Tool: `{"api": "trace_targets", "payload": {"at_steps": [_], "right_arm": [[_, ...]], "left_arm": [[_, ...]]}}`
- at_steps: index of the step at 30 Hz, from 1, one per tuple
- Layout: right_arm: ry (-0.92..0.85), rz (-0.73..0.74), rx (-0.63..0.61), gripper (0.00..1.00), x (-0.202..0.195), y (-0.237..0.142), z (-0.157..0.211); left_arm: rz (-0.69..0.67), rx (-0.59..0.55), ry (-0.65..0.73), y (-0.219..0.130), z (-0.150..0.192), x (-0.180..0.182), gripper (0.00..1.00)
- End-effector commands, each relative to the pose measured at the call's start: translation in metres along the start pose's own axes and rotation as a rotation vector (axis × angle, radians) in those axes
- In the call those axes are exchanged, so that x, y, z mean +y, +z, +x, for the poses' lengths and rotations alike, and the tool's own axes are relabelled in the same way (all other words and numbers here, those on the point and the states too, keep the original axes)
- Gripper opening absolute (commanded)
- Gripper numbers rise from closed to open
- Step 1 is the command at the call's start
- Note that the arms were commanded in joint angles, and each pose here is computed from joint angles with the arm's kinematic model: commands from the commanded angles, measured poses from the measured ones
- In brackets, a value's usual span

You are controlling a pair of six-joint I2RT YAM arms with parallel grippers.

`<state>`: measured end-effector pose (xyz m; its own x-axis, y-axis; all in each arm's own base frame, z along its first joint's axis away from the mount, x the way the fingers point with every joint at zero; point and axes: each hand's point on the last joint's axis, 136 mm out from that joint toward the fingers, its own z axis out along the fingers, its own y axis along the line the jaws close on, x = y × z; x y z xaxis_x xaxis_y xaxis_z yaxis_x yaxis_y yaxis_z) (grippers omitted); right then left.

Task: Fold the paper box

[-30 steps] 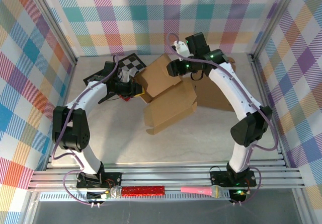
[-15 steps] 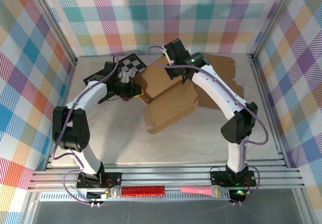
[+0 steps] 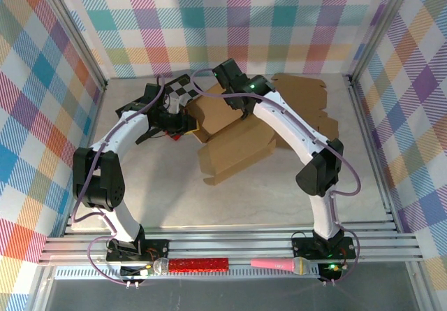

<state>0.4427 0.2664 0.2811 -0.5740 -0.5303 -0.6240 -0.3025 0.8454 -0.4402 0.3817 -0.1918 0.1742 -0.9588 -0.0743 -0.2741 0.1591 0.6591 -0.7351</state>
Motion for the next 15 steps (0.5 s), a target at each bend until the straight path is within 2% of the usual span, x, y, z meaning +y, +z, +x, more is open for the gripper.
{"api": "trace_targets", "payload": {"at_steps": [1, 4, 12, 15], "right_arm": [[0.013, 0.054, 0.021, 0.15, -0.008, 0.004, 0.001], [0.03, 0.114, 0.033, 0.0, -0.017, 0.006, 0.002], [0.089, 0.343, 0.115, 0.0, -0.039, 0.005, 0.021], [0.119, 0.36, 0.161, 0.0, -0.035, 0.004, 0.035]], "left_arm": [[0.043, -0.007, 0.055, -0.008, -0.004, -0.021, 0.0], [0.035, -0.006, 0.051, -0.008, -0.005, -0.02, 0.0], [-0.035, -0.012, -0.008, -0.003, -0.008, -0.009, 0.0], [-0.079, -0.016, -0.032, 0.0, -0.006, -0.003, 0.0]]}}
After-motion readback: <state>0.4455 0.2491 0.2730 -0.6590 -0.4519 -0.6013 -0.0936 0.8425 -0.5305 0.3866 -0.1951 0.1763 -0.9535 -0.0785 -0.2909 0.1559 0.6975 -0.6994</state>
